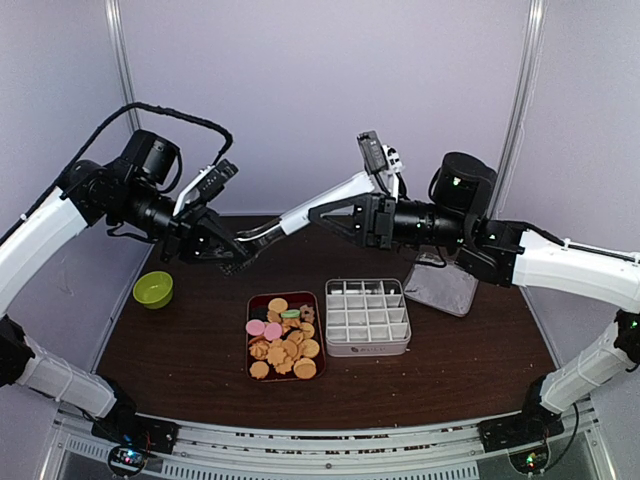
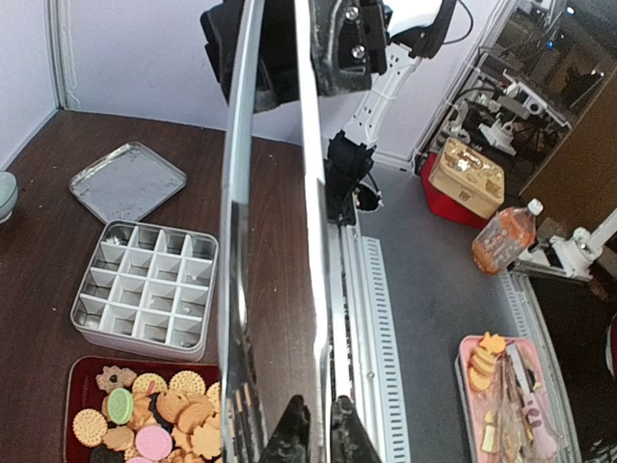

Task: Pack the cookies
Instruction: Pass from the left arm to the right

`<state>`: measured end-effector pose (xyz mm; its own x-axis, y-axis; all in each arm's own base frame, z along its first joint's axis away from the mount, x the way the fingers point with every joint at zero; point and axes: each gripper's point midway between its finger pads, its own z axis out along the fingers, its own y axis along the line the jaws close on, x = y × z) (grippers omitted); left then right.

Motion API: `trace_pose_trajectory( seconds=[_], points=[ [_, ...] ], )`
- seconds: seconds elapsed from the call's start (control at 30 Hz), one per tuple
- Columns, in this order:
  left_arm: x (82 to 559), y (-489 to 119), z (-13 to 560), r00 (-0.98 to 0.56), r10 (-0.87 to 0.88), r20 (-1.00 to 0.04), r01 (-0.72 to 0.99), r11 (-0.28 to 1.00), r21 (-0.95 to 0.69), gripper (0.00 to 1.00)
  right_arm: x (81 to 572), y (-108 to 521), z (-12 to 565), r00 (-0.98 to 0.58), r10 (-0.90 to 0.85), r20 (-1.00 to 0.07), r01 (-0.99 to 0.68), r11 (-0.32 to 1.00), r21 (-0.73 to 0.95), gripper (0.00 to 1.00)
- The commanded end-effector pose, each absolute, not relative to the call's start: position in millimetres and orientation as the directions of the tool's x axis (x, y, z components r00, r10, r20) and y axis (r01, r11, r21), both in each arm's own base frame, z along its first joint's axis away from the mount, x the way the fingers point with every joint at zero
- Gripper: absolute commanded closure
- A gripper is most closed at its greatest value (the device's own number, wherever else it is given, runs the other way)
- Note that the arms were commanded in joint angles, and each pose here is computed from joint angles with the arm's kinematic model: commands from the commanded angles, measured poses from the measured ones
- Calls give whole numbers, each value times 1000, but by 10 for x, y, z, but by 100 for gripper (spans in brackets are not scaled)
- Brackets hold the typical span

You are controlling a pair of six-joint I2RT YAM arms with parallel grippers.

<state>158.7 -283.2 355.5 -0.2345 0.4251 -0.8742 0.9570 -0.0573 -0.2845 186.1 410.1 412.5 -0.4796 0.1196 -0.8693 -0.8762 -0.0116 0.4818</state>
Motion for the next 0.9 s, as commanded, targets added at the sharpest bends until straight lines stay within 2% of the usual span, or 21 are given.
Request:
trace_pose_trajectory(
  seconds=[0.0, 0.07, 0.27, 0.33, 0.5, 0.73, 0.87],
  points=[
    [1634, -2807, 3489, -223, 445, -867, 965, -22, -260, 82, 1747, 3977, 4518, -415, 183, -891, -909, -37, 416, 72],
    [1646, -2807, 3497, -220, 448, -867, 967, -17, -254, 71, 1768, 3968, 4502, -406, 175, -897, -912, -7, 411, 73],
    [1742, -2768, 3503, -199, 471, -859, 977, 27, -211, 55, 1802, 3956, 4385, -365, 139, -921, -920, 98, 379, 78],
    [1830, -2720, 3497, -201, 486, -850, 979, 70, -192, 40, 1833, 3952, 4304, -353, 117, -928, -918, 148, 368, 79],
    [2165, -2427, 3376, -271, 533, -802, 957, 242, -162, 18, 1951, 3974, 3943, -334, 16, -942, -890, 324, 321, 79],
    [2665, -1708, 3248, -351, 527, -774, 854, 520, -34, 11, 2046, 4160, 3412, -304, -127, -944, -833, 517, 199, 79],
    [2738, -1370, 3113, -377, 563, -736, 795, 605, 55, 9, 2061, 4327, 3206, -281, -174, -944, -807, 575, 134, 79]
  ],
)
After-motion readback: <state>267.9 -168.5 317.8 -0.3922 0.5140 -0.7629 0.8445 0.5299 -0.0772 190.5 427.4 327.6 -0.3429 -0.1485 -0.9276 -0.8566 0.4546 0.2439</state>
